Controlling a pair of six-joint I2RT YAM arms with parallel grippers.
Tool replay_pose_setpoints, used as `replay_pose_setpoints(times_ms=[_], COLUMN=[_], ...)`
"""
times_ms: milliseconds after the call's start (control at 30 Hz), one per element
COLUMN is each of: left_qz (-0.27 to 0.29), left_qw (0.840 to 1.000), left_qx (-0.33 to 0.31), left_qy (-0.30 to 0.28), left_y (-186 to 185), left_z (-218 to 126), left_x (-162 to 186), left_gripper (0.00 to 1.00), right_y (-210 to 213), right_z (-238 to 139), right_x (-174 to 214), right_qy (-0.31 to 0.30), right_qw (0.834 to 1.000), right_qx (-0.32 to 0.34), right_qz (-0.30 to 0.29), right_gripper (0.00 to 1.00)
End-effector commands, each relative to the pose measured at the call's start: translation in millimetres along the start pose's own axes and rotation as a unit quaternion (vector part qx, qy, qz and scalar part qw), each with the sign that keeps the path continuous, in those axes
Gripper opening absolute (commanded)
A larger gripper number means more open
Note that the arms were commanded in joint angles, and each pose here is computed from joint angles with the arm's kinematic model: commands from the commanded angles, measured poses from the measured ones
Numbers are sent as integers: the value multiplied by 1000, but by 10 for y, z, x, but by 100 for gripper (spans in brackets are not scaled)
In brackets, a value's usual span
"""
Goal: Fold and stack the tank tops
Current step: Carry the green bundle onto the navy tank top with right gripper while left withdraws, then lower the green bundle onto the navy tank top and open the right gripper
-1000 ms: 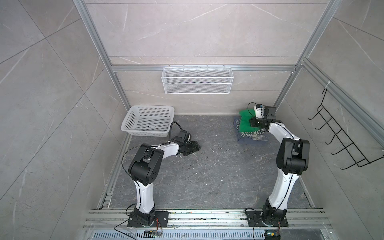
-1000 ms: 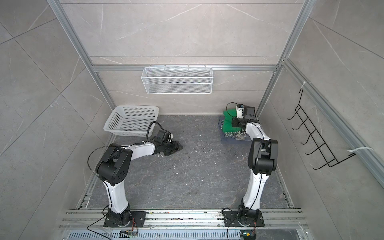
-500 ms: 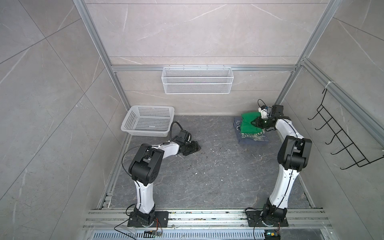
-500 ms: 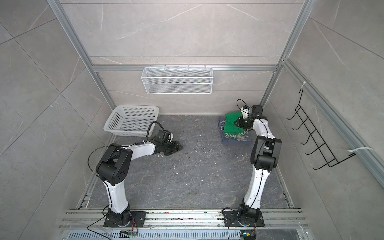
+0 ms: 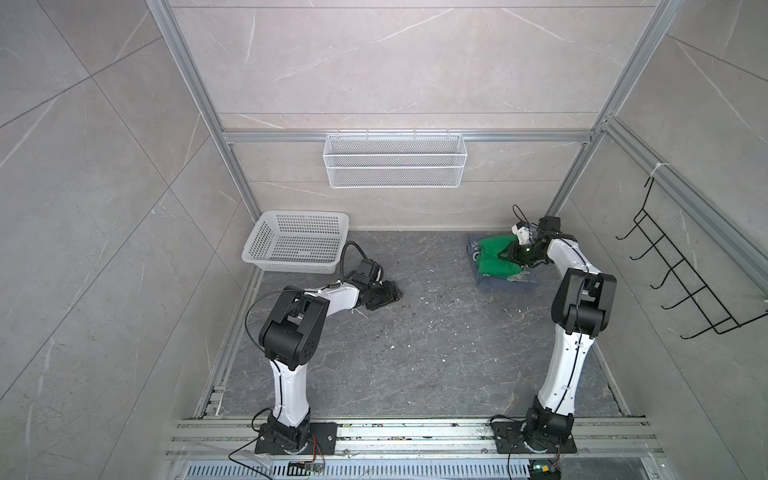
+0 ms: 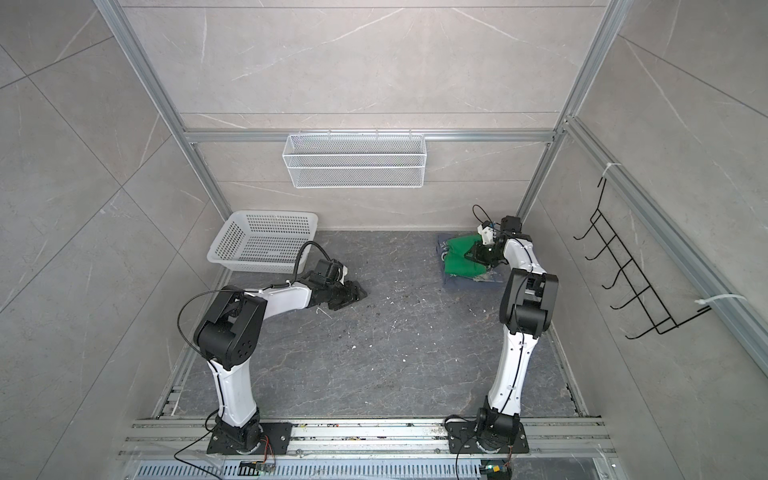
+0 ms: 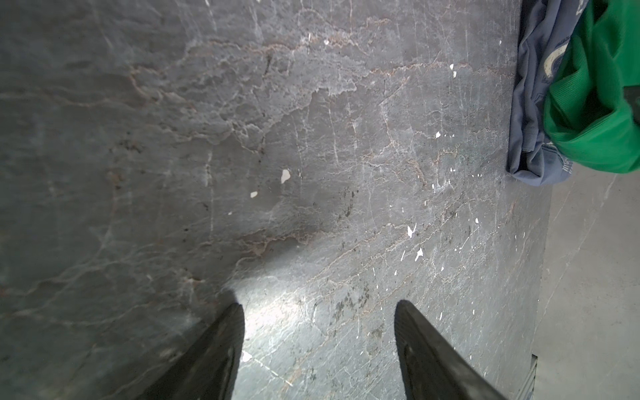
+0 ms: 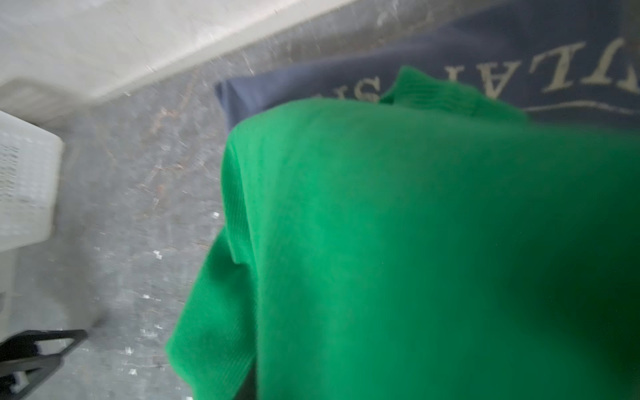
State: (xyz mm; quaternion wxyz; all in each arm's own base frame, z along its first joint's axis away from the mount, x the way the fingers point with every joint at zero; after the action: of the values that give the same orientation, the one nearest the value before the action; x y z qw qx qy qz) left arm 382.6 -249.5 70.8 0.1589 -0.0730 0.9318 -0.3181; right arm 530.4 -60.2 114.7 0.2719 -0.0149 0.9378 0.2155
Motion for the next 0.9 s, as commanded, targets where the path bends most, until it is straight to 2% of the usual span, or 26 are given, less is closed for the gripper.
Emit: replay_pose_setpoints(times_ms=[0,33,100,300,367,400,500,767,867], left_qz=[-8,-7,-7,-5,-6,-7,-8,-4,-1], left_qw=[999,999,999,999,999,999,999,999,999], left_qx=[-31,-30,-28,-25,-26,-25,-24,-22,-25], left_qy=[38,37,35,30,31,31,32,26,24], left_y=[210,208,198,180,191,193,207,192,196], left_z=[94,84,64,7,9,4,23,-35,-59], left_x=[175,176,179,185,197,197,215,218,225], left_gripper=[72,72,72,73,73,73,73,73,73], right_y=[-105,-141,-178,-227,-291,-314,-338,-173,-52], right_z=[-74,-90,-128,-240,-332,-383,-507,-823,-883], right_x=[-67,-80,-111,-127,-102,-89,-28,109,151], right_qy=[-7,-10,-19,-46,-73,-86,-129,-210,-233], right_qw=[999,998,996,993,990,988,982,968,965], right_qx=[49,65,85,103,96,87,64,74,50], right_qz=[0,4,12,46,76,92,120,118,111], right_gripper=[35,38,50,69,82,99,100,96,93])
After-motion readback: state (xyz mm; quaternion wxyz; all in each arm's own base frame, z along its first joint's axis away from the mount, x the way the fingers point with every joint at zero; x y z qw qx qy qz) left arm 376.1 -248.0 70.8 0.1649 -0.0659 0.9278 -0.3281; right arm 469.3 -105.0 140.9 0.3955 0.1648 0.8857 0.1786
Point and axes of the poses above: each gripper's point midway between its finger pads, its own z axis out along the fingers, its own y axis along the line the jaws close on, x = y × z, the point moved 4 cm from there along -z, back along the fingers, and after that the axes turned 5 degrees about -z, right-handed, at the moved point
